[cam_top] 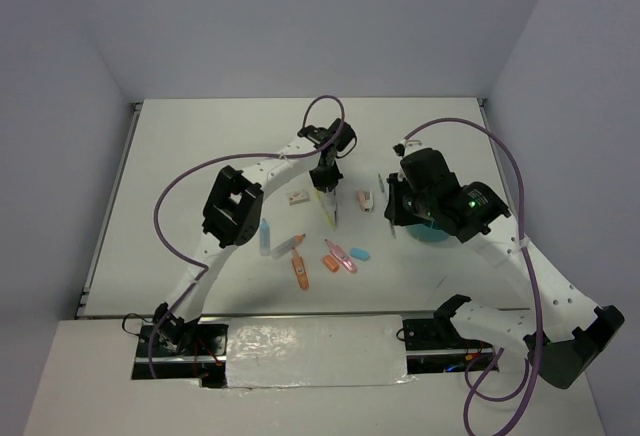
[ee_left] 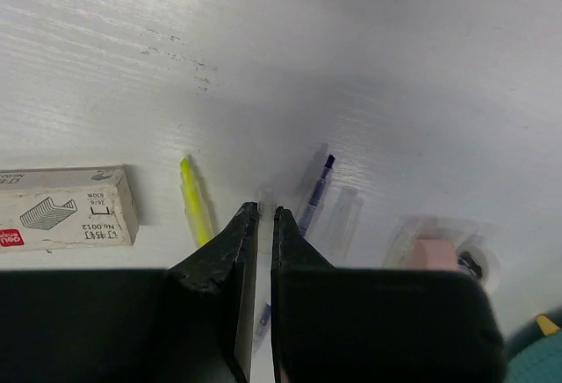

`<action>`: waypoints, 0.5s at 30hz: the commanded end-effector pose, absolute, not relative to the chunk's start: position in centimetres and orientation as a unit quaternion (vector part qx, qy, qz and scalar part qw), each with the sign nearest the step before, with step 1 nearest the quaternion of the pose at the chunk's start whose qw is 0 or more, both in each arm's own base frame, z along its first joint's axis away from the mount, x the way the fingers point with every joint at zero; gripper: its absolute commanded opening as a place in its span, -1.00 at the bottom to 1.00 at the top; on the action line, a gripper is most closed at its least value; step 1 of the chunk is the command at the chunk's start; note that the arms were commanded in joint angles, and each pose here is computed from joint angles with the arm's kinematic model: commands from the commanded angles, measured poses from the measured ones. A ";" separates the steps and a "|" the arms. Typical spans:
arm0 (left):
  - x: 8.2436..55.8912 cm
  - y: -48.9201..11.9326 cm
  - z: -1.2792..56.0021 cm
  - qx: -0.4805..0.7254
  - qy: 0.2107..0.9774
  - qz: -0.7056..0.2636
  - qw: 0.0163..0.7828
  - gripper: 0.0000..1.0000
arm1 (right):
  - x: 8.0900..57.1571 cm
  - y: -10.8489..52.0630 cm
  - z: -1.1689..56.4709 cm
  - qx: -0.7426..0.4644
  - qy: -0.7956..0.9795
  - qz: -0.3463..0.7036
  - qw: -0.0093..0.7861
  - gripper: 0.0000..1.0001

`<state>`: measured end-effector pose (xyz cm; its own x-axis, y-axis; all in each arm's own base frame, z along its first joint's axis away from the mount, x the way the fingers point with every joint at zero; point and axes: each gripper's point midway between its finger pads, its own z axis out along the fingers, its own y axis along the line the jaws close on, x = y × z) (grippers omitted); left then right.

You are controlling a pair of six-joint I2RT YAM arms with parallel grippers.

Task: Sort the stationery into containers
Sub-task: Pick up the pen cap from the center of the board, then close the pen cap on the pen.

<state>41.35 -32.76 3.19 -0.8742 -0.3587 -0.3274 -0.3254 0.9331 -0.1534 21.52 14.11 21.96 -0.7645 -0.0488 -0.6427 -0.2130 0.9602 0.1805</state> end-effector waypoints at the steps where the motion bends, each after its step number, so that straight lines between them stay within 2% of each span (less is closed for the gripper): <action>1: 42.8 -33.4 9.7 -0.170 0.954 -0.086 0.232 -0.94 | 21.8 16.1 24.1 -0.089 0.909 0.184 0.364 -1.00; 5: 44.1 -33.6 19.9 -0.164 0.918 -0.164 0.321 -0.95 | 21.3 17.6 26.1 -0.092 0.888 0.240 0.383 -1.00; 7: 43.9 -33.3 22.8 -0.151 0.908 -0.185 0.345 -0.94 | 20.8 18.5 26.9 -0.100 0.878 0.272 0.381 -1.00; 10: 42.1 -32.9 30.3 -0.116 0.874 -0.253 0.399 -0.90 | 20.1 20.8 29.1 -0.097 0.847 0.353 0.386 -1.00; 12: 41.2 -33.7 33.6 -0.073 0.850 -0.305 0.424 -0.99 | 19.3 22.0 29.4 -0.103 0.835 0.394 0.370 -1.00; 15: 38.3 -34.6 39.1 -0.004 0.794 -0.400 0.458 -1.00 | 17.8 24.5 31.4 -0.119 0.788 0.489 0.354 -1.00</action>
